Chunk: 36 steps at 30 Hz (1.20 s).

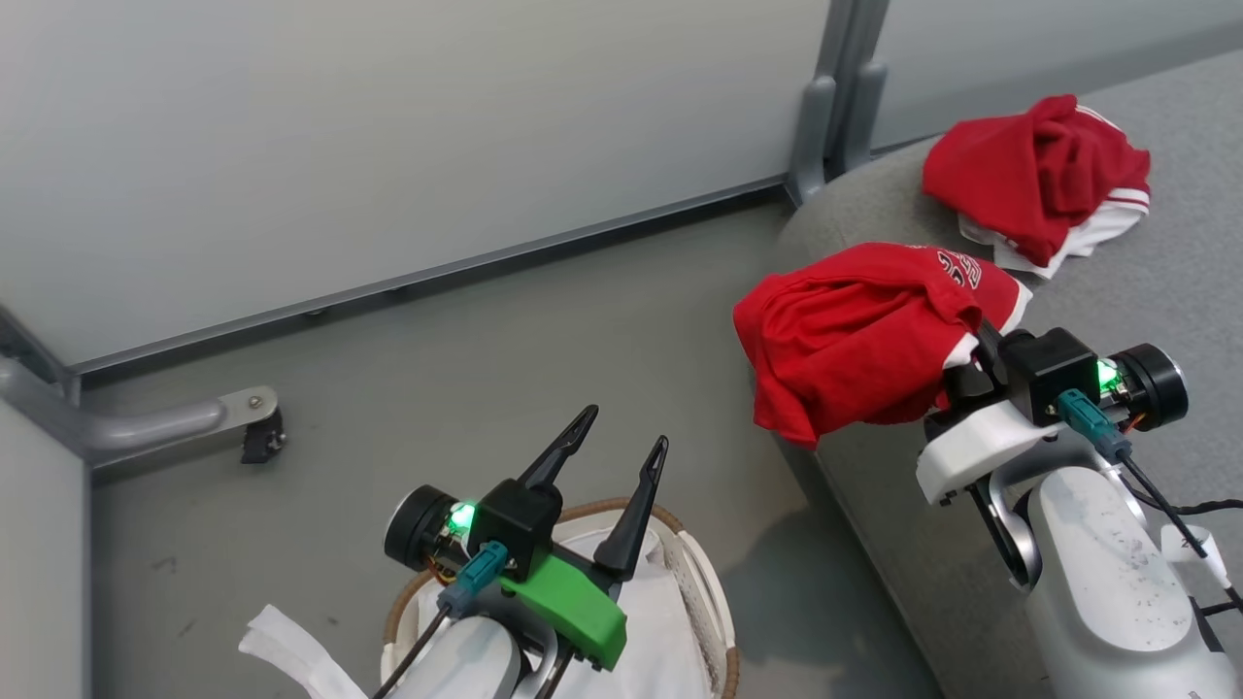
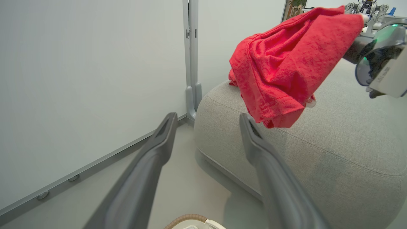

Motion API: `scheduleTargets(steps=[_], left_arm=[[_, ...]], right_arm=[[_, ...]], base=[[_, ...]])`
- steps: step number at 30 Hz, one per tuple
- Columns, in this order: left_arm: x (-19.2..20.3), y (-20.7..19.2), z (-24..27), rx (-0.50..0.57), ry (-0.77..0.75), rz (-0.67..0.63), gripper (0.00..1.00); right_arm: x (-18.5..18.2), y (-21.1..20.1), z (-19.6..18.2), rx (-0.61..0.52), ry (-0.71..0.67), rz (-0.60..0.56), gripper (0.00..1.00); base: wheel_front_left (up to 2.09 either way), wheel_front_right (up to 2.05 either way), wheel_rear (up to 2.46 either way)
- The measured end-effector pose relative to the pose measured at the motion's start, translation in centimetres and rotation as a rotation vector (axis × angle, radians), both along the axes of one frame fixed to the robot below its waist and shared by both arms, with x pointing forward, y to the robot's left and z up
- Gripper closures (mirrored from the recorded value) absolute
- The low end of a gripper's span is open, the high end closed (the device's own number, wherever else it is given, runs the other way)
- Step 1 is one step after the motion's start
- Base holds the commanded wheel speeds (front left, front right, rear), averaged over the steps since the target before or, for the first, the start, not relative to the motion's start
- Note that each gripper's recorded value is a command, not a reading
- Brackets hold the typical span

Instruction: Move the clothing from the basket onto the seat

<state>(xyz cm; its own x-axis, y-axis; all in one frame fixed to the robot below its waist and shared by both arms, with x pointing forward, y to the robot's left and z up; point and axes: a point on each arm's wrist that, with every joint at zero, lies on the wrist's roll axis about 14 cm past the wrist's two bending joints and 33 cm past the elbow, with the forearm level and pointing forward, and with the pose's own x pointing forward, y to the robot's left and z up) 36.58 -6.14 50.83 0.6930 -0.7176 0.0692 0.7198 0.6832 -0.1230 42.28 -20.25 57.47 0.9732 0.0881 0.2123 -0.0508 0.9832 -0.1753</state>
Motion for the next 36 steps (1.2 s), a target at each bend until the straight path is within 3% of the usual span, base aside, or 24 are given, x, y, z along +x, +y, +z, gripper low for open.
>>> scheduleTargets(steps=[19, 26, 30, 33, 36], left_arm=[[0.2, -7.3, -3.5, 0.005, 0.064, -0.243, 0.0], [1.8, -7.4, -5.1, 0.003, 0.085, -0.25, 0.0], [3.1, -7.2, -5.9, 0.008, 0.078, -0.248, 0.0], [4.4, -6.8, -6.7, 0.012, 0.078, -0.239, 0.0], [5.7, -6.4, -7.5, 0.014, 0.078, -0.223, 0.0]], right_arm=[[-2.8, -8.9, -2.7, 0.006, 0.076, -0.269, 1.0], [0.7, -12.5, 1.9, -0.08, -0.028, -0.33, 1.0], [3.5, -15.6, 5.0, -0.073, -0.094, -0.375, 1.0], [5.6, -17.8, 7.4, -0.181, -0.116, -0.404, 1.0], [7.9, -19.7, 9.2, -0.192, -0.142, -0.436, 1.0]], base=[[0.0, 0.0, 0.0], [0.0, 0.0, 0.0], [0.0, 0.0, 0.0], [0.0, 0.0, 0.0], [0.0, 0.0, 0.0]])
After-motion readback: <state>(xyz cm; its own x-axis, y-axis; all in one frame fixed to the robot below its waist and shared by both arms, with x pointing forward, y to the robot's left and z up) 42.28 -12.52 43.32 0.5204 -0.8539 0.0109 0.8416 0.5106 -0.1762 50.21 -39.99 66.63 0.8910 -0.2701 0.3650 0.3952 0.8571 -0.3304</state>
